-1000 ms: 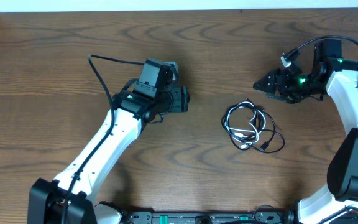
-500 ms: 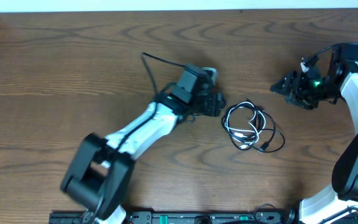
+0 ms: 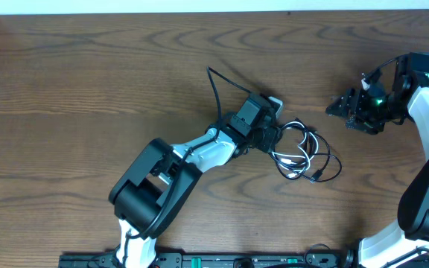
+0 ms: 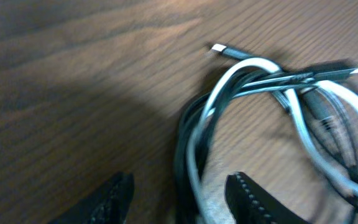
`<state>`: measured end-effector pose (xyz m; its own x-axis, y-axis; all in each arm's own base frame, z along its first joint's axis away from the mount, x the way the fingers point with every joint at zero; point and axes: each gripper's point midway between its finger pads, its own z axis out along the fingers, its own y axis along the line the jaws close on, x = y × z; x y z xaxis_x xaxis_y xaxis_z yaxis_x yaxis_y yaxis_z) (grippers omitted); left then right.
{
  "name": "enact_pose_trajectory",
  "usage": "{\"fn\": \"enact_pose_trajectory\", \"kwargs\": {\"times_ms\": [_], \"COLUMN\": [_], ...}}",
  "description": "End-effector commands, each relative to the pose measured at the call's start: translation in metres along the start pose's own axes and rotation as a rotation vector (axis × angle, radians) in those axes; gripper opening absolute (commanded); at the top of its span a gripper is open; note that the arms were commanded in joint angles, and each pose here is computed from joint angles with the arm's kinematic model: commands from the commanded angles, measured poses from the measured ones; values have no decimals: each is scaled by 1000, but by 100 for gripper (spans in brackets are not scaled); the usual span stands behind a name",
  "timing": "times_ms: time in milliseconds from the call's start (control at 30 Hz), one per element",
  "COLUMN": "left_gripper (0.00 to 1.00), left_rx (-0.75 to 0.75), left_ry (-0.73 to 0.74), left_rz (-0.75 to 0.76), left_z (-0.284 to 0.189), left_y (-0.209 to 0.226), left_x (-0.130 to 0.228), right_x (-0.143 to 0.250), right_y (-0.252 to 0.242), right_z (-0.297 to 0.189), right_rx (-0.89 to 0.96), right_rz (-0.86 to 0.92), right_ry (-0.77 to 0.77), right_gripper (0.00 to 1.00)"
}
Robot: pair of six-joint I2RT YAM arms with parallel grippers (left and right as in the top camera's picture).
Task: Untangle cables
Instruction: 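Reach the left gripper down to the cable bundle and grasp it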
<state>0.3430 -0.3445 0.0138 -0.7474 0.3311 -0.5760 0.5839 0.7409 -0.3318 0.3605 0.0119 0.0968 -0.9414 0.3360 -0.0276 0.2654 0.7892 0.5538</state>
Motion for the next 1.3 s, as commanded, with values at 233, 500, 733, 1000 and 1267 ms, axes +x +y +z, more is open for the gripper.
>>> {"fn": "enact_pose_trajectory", "kwargs": {"times_ms": [233, 500, 733, 1000, 1267], "left_gripper": [43, 31, 8, 7, 8], "left_rx": [-27, -64, -161, -153, -34], "left_ry": [12, 84, 90, 20, -170], "left_rz": [46, 86, 89, 87, -88], "left_z": [7, 9, 8, -12, -87], "left_y": [3, -5, 10, 6, -10], "left_x": [4, 26, 29, 2, -63], "right_x": [-2, 3, 9, 11, 10], "right_y": [1, 8, 20, 27, 28], "right_z": [-5, 0, 8, 13, 13], "right_rx": [24, 25, 27, 25, 23], "right_rz": [-9, -24, -65, -92, -82], "right_ry": [-20, 1, 24, 29, 25], "right_gripper": [74, 75, 78, 79, 77]}}
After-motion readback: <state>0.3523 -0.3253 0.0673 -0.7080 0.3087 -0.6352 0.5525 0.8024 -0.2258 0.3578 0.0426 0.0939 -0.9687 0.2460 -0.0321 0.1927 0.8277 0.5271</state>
